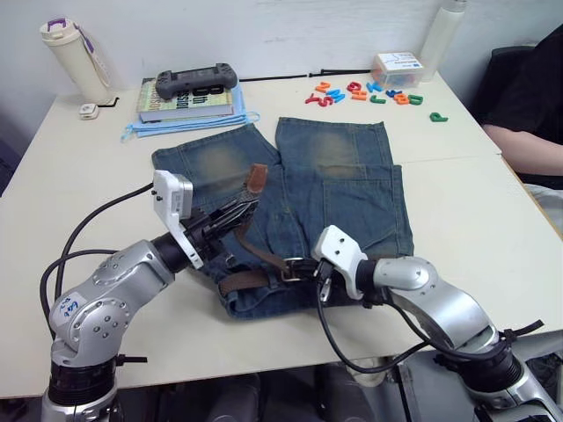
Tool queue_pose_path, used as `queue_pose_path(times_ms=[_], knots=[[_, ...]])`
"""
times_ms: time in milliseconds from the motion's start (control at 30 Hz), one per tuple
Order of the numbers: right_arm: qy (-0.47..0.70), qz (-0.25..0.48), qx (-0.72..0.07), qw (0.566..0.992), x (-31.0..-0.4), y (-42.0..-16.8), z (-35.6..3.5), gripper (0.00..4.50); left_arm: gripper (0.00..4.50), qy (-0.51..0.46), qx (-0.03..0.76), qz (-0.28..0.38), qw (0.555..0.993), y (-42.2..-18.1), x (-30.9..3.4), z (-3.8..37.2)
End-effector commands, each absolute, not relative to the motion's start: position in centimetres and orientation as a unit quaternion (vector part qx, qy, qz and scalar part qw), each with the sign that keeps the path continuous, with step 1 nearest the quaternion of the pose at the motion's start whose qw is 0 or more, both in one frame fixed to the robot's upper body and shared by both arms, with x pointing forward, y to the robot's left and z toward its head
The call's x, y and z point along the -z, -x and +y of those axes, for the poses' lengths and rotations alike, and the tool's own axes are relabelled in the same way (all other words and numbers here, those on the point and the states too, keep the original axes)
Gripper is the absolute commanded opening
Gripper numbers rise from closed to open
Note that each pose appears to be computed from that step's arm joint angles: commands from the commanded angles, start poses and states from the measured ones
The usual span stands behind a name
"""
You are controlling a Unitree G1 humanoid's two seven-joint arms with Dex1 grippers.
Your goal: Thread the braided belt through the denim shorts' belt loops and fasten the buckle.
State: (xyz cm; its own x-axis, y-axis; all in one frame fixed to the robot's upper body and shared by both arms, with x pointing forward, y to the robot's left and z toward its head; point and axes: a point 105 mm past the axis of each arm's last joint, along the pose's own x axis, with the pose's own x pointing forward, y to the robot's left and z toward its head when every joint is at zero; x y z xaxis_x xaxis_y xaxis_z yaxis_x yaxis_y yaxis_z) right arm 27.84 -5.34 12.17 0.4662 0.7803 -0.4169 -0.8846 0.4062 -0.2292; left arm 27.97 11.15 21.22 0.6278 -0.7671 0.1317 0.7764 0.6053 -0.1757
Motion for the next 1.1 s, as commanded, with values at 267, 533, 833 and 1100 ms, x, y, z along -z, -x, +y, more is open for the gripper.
queue_pose_path(times_ms=[267,533,833,1100], knots=[[0.226,0.162,-0.524,0.805,-10.5,-26.6,-4.3,0.12,0.0,0.096,0.471,-0.079,0.873,-28.6,-23.6,7.5],[0.25,0.171,-0.53,0.792,-9.9,-25.7,-4.0,0.12,0.0,0.115,0.494,-0.082,0.858,-30.9,-23.1,4.6],[0.267,0.18,-0.533,0.782,-9.4,-25.0,-3.7,0.12,0.0,0.129,0.529,-0.065,0.836,-33.3,-21.4,1.9],[0.281,0.179,-0.533,0.778,-9.8,-24.7,-3.6,0.12,0.0,0.105,0.546,-0.04,0.83,-35.4,-19.9,-1.4]])
